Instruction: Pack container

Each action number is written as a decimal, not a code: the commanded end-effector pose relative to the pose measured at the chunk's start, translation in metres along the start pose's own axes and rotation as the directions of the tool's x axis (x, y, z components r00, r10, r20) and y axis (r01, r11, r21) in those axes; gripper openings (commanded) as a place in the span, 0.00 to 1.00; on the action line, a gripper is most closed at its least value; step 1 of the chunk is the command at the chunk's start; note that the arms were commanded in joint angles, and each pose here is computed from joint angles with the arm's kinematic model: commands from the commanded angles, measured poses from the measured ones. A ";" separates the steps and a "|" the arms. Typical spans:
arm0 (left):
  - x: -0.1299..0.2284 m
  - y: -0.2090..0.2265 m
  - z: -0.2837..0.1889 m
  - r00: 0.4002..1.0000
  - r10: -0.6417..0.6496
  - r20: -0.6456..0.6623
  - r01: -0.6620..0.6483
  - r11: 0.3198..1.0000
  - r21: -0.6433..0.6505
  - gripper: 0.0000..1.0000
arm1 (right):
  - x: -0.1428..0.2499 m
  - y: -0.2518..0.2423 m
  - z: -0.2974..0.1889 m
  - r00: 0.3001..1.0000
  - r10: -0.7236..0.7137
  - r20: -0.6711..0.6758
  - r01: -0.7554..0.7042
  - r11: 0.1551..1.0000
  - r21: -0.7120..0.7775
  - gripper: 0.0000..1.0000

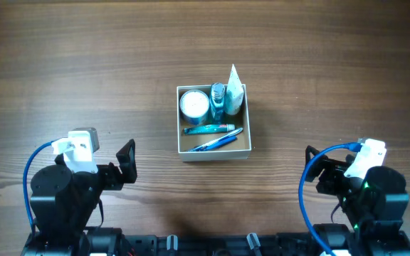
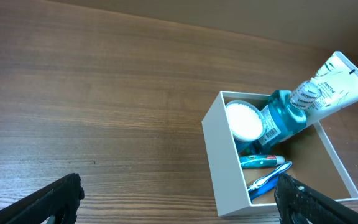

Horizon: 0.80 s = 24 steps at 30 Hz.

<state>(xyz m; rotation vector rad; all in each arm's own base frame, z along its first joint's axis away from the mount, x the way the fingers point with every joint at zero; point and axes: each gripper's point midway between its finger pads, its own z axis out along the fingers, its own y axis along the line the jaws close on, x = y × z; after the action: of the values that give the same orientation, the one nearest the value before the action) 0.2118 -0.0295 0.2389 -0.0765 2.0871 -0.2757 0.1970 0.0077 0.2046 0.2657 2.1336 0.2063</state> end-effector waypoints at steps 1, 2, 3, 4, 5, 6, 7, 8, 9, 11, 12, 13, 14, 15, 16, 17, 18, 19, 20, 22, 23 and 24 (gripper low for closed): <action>0.003 -0.003 0.001 1.000 -0.013 -0.007 0.013 1.000 0.019 1.00 | 0.004 0.000 0.008 0.985 -0.124 0.119 0.128 0.991 -0.027 1.00; 0.003 -0.003 0.001 1.000 -0.013 -0.007 0.013 1.000 0.019 1.00 | 0.006 0.003 0.012 0.976 -0.145 0.163 0.156 0.986 -0.052 1.00; 0.003 -0.003 0.001 1.000 -0.013 -0.007 0.013 1.000 0.019 1.00 | 0.008 0.008 0.017 0.963 -0.157 0.218 0.179 0.980 -0.085 1.00; 0.003 -0.003 0.001 1.000 -0.013 -0.007 0.013 1.000 0.019 1.00 | 0.007 0.013 0.022 0.941 -0.172 0.291 0.213 0.970 -0.116 1.00; 0.003 -0.003 0.001 1.000 -0.013 -0.007 0.013 1.000 0.019 1.00 | 0.005 0.015 0.025 0.926 -0.169 0.337 0.222 0.967 -0.125 1.00; 0.003 -0.003 0.001 1.000 -0.013 -0.007 0.013 1.000 0.019 1.00 | 0.003 0.017 0.029 0.906 -0.168 0.388 0.236 0.963 -0.133 1.00; 0.003 -0.003 0.001 1.000 -0.013 -0.007 0.013 1.000 0.019 1.00 | -0.001 0.018 0.034 0.886 -0.163 0.434 0.244 0.960 -0.137 1.00; 0.003 -0.003 0.001 1.000 -0.013 -0.007 0.013 1.000 0.019 1.00 | -0.001 0.019 0.040 0.873 -0.161 0.461 0.251 0.958 -0.140 1.00; 0.003 -0.003 0.001 1.000 -0.013 -0.007 0.013 1.000 0.019 1.00 | -0.004 0.019 0.045 0.845 -0.154 0.512 0.261 0.955 -0.143 1.00; 0.003 -0.003 0.001 1.000 -0.013 -0.007 0.013 1.000 0.019 1.00 | -0.006 0.018 0.051 0.800 -0.177 0.573 0.295 0.948 -0.119 1.00; 0.003 -0.003 0.001 1.000 -0.013 -0.007 0.013 1.000 0.019 1.00 | -0.006 0.018 0.051 0.788 -0.213 0.578 0.325 0.941 -0.095 1.00; 0.003 -0.003 0.001 1.000 -0.013 -0.007 0.013 1.000 0.019 1.00 | -0.005 0.018 0.051 0.761 -0.287 0.582 0.386 0.921 -0.049 1.00; 0.003 -0.003 0.001 1.000 -0.013 -0.007 0.013 1.000 0.019 1.00 | 0.001 0.014 0.056 0.756 -0.351 0.552 0.428 0.904 -0.012 1.00; 0.003 -0.003 0.001 1.000 -0.013 -0.007 0.013 1.000 0.019 1.00 | -0.001 0.009 0.056 0.769 -0.326 0.550 0.390 0.921 0.000 1.00; 0.003 -0.003 0.001 1.000 -0.013 -0.007 0.013 1.000 0.019 1.00 | -0.001 0.005 0.057 0.785 -0.292 0.546 0.348 0.938 0.001 1.00; 0.003 -0.003 0.001 1.000 -0.013 -0.007 0.013 1.000 0.019 1.00 | -0.002 0.004 0.057 0.796 -0.260 0.546 0.319 0.948 -0.014 1.00; 0.003 -0.003 0.001 1.000 -0.013 -0.007 0.013 1.000 0.018 1.00 | -0.002 0.004 0.057 0.804 -0.237 0.546 0.301 0.953 -0.030 1.00; 0.003 -0.003 0.001 1.000 -0.013 -0.007 0.013 1.000 0.019 1.00 | -0.002 0.004 0.057 0.802 -0.243 0.545 0.306 0.952 -0.026 1.00; 0.003 -0.003 0.001 1.000 -0.013 -0.007 0.013 1.000 0.019 1.00 | -0.002 0.004 0.057 0.802 -0.243 0.545 0.306 0.952 -0.027 1.00; 0.003 -0.003 0.001 1.000 -0.013 -0.007 0.013 1.000 0.019 1.00 | -0.001 0.004 0.057 0.803 -0.242 0.545 0.305 0.952 -0.027 1.00; 0.003 -0.003 0.001 1.000 -0.013 -0.007 0.013 1.000 0.019 1.00 | -0.001 0.004 0.057 0.803 -0.243 0.545 0.306 0.952 -0.027 1.00; 0.003 -0.003 0.001 1.000 -0.013 -0.007 0.013 1.000 0.018 1.00 | -0.001 0.004 0.057 0.803 -0.243 0.545 0.306 0.952 -0.027 1.00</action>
<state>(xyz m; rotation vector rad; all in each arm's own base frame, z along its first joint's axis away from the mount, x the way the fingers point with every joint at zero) 0.2120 -0.0295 0.2365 -0.0806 2.0932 -0.2775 0.2465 0.0174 0.1738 -0.0884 1.5754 0.0700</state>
